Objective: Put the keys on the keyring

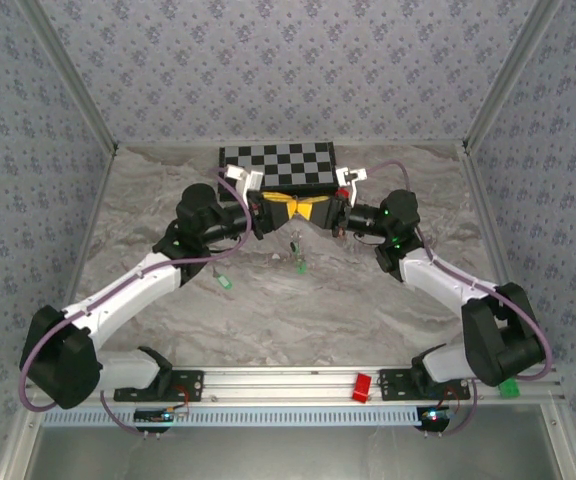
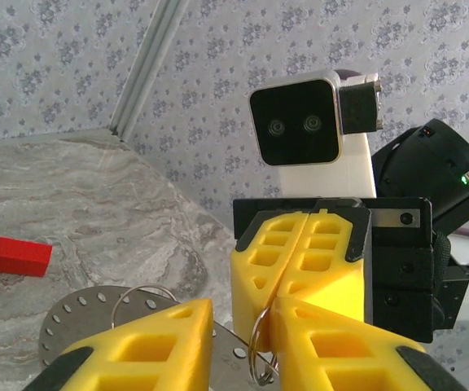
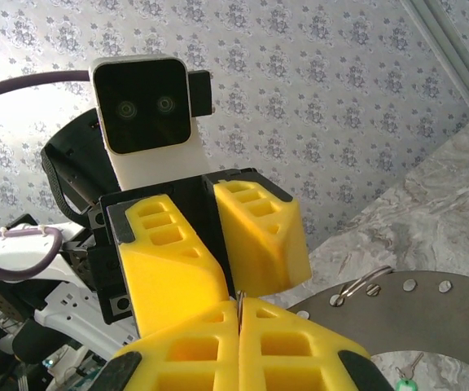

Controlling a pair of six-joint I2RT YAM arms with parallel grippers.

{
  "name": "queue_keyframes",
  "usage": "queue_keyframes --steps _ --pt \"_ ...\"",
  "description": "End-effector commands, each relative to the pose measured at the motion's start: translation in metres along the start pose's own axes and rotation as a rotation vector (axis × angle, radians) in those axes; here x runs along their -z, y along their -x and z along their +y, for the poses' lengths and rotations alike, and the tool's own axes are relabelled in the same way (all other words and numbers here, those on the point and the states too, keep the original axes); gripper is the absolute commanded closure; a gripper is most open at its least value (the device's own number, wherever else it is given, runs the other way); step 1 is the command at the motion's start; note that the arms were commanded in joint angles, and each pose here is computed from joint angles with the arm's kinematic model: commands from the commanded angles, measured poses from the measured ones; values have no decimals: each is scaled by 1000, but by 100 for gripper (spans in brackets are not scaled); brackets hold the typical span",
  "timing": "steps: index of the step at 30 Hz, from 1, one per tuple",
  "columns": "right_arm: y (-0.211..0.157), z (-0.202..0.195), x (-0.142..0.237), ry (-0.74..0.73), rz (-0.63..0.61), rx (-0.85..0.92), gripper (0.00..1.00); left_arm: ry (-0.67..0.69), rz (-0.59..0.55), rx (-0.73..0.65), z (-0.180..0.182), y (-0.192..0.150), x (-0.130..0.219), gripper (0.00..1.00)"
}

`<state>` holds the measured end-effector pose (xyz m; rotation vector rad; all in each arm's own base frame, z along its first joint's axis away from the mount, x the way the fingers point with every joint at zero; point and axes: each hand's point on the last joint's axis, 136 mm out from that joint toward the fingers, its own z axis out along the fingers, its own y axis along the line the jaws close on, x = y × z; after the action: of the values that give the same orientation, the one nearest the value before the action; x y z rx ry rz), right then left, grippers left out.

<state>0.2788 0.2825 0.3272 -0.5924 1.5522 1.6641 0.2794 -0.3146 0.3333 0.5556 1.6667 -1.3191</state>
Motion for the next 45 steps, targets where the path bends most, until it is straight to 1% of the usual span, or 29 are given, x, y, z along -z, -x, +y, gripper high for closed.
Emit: queue_keyframes --steps 1,11,17,22,23,24,26,35,36,38,42,45 --pt "9 14 2 8 -25 76 100 -50 -2 -40 -15 11 -4 75" --pt "9 16 6 -4 -19 92 100 -55 46 -53 -14 0 -4 78" --pt "10 15 7 -7 -22 88 100 -63 57 -58 -15 -3 -3 79" --pt "10 15 7 -5 -24 89 100 -77 63 -58 -17 -4 -4 81" --pt "10 15 7 -5 -24 88 100 -83 65 -58 -18 -4 -4 83" --pt "10 15 7 -7 -26 87 100 -85 66 -58 -18 -5 -4 87" --pt "11 15 8 -6 -26 88 100 -90 76 -55 -18 -7 -5 100" --pt "12 14 9 -24 -30 85 100 -99 65 -58 -19 -6 -4 100" --pt "11 14 10 -24 -29 83 98 -97 59 -58 -19 -5 -4 100" --pt "12 15 10 -22 -31 77 91 -86 44 -56 -16 -5 -4 100" --pt "12 20 10 15 -31 63 87 -63 12 -58 -12 -2 -3 100" --pt "11 22 10 28 -25 52 87 -53 0 -60 -10 0 -2 100"
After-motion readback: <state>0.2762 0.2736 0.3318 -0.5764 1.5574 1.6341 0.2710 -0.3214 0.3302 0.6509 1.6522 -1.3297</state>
